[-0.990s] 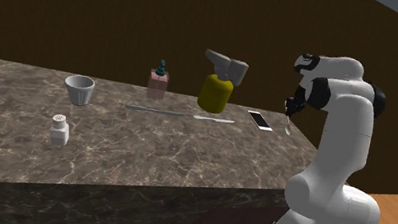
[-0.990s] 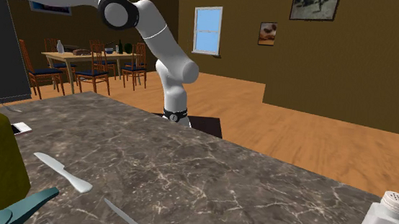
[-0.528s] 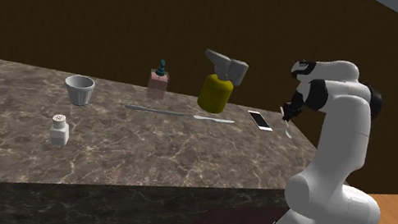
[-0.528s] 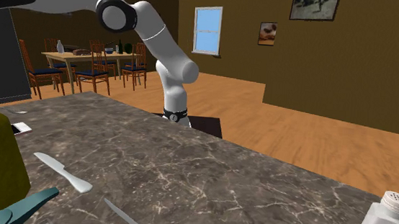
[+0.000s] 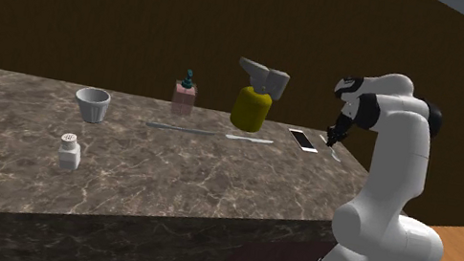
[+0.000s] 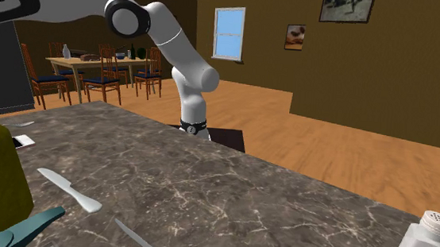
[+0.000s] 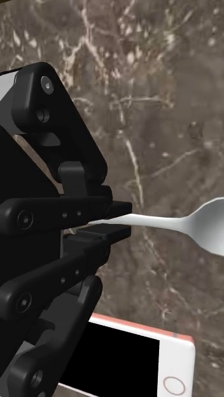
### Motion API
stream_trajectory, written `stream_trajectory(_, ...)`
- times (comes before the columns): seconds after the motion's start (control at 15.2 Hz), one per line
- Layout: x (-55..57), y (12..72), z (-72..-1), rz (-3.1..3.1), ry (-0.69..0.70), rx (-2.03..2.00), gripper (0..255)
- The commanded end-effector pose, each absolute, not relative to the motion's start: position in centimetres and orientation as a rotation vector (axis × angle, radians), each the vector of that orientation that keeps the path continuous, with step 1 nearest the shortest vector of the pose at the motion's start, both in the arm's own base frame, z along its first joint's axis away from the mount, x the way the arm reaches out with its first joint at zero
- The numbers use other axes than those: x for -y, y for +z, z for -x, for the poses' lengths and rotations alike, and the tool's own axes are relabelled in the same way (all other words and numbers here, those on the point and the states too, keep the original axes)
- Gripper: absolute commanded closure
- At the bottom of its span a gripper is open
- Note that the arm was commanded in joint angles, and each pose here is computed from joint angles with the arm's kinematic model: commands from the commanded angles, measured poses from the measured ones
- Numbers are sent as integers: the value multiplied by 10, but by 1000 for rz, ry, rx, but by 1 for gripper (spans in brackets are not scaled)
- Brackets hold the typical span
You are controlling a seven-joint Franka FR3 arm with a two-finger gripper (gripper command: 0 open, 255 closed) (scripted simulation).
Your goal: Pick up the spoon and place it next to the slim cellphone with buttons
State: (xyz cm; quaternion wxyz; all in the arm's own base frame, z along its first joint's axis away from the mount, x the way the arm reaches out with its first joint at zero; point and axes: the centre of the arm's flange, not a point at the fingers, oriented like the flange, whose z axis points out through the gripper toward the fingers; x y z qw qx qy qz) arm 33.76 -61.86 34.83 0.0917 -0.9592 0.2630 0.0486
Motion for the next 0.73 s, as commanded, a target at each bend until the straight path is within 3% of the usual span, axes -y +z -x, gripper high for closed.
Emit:
stream_trajectory(0.0, 619, 346, -337, 2849, 145, -782, 255)
stream_trajectory(0.33, 619, 346, -337, 2849, 145, -782, 255)
stream_trajectory(0.4, 619, 346, -337, 2849, 145, -782, 0)
stream_trajectory(0.66, 619, 346, -337, 2849, 145, -782, 0)
